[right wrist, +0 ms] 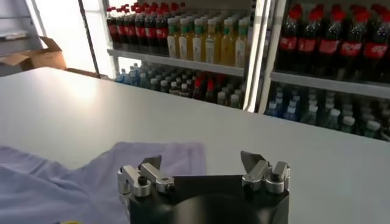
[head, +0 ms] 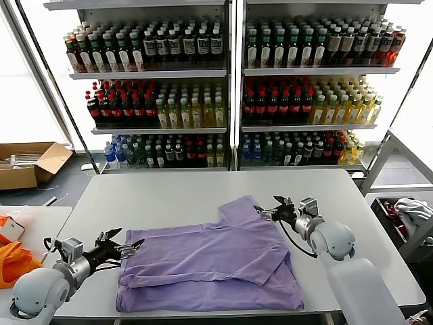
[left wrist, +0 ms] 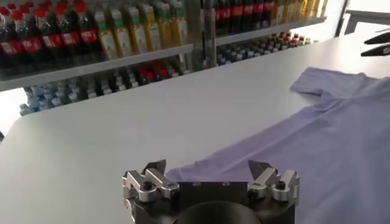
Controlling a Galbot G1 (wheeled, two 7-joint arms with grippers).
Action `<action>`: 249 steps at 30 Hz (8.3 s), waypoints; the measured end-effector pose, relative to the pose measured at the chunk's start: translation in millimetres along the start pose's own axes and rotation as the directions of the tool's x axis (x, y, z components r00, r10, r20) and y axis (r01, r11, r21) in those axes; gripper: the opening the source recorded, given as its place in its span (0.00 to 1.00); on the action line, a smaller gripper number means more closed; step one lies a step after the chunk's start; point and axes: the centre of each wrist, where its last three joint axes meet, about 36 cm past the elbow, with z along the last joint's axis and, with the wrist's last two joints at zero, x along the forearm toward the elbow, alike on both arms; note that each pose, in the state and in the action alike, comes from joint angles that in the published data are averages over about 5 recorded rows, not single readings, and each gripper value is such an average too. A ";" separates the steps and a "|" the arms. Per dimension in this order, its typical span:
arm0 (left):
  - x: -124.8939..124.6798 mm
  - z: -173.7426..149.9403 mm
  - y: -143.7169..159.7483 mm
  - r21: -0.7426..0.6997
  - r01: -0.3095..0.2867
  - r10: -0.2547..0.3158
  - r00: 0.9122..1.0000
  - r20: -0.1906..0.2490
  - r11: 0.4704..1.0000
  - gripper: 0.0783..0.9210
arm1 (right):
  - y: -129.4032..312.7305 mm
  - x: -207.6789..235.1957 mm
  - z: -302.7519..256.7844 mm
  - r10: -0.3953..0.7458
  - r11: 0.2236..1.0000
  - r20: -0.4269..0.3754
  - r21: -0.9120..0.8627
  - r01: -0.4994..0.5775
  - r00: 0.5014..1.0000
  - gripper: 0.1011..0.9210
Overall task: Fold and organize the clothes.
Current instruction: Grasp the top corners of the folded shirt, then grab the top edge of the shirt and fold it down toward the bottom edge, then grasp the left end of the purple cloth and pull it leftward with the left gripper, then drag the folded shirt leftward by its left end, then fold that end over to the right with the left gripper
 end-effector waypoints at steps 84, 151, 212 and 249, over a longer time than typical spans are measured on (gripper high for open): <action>74.5 -7.7 -37.8 0.048 -0.068 0.060 0.988 0.144 0.997 0.02 | 71.4 196.2 63.7 -0.119 0.969 0.090 -0.207 0.135 0.989 0.01; 105.4 84.7 -171.2 0.317 0.434 -0.458 0.889 0.003 0.843 0.88 | 84.3 245.0 122.3 0.228 0.974 0.420 -0.109 -0.200 0.878 0.88; 130.6 13.2 16.2 0.050 0.573 -0.562 0.777 0.283 0.818 0.05 | 103.3 257.4 117.3 0.199 0.980 0.457 -0.108 -0.168 0.867 0.88; 43.0 35.9 -160.9 0.043 0.141 -0.146 0.977 0.154 0.989 0.13 | 118.1 250.5 117.7 0.174 0.984 0.441 -0.108 -0.140 0.880 0.88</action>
